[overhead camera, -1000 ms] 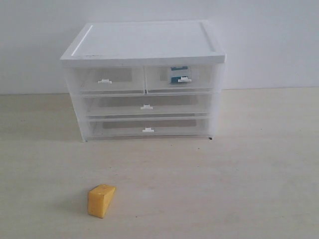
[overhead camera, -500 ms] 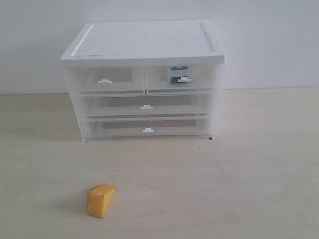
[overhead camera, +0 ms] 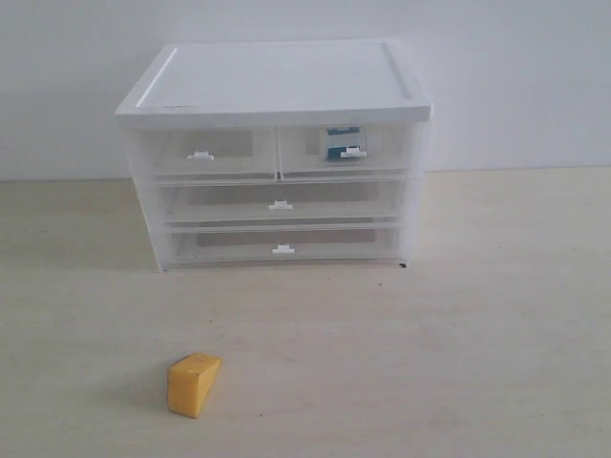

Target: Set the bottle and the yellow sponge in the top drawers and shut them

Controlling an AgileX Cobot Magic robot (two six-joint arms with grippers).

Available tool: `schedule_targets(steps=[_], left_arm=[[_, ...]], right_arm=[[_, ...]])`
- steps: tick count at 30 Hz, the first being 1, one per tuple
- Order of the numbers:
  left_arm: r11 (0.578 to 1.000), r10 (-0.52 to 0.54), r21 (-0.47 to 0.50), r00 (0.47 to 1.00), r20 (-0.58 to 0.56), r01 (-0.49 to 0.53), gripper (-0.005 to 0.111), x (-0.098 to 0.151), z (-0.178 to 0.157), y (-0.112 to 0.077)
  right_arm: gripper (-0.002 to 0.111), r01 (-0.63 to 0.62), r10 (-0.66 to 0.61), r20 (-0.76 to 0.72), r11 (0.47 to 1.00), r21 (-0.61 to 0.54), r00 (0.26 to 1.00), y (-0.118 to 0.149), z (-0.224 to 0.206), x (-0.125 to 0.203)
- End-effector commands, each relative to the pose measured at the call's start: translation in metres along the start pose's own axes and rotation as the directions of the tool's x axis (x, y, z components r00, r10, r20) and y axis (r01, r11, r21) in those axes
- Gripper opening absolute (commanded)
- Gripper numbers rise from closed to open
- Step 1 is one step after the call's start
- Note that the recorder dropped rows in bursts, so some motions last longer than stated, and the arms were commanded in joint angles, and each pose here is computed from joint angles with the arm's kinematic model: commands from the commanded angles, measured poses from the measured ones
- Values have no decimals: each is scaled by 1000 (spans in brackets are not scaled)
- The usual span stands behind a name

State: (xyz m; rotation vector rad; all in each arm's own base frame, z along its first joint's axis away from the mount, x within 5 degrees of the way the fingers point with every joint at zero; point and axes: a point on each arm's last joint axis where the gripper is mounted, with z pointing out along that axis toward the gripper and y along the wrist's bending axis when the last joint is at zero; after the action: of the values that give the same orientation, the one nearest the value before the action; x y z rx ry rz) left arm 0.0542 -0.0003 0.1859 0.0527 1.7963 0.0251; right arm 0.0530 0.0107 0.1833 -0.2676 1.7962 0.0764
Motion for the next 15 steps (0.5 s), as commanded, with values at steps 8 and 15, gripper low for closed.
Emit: schedule_targets(steps=[8, 15], left_arm=[[988, -155, 42, 936, 315, 149, 4, -28, -5, 1], [928, -369, 176, 750, 549, 328, 4, -51, -16, 4]], right_arm=[[0, 5, -5, 9, 1000, 7, 1000, 0, 0, -1], [0, 5, -5, 9, 1000, 7, 1000, 0, 0, -1]])
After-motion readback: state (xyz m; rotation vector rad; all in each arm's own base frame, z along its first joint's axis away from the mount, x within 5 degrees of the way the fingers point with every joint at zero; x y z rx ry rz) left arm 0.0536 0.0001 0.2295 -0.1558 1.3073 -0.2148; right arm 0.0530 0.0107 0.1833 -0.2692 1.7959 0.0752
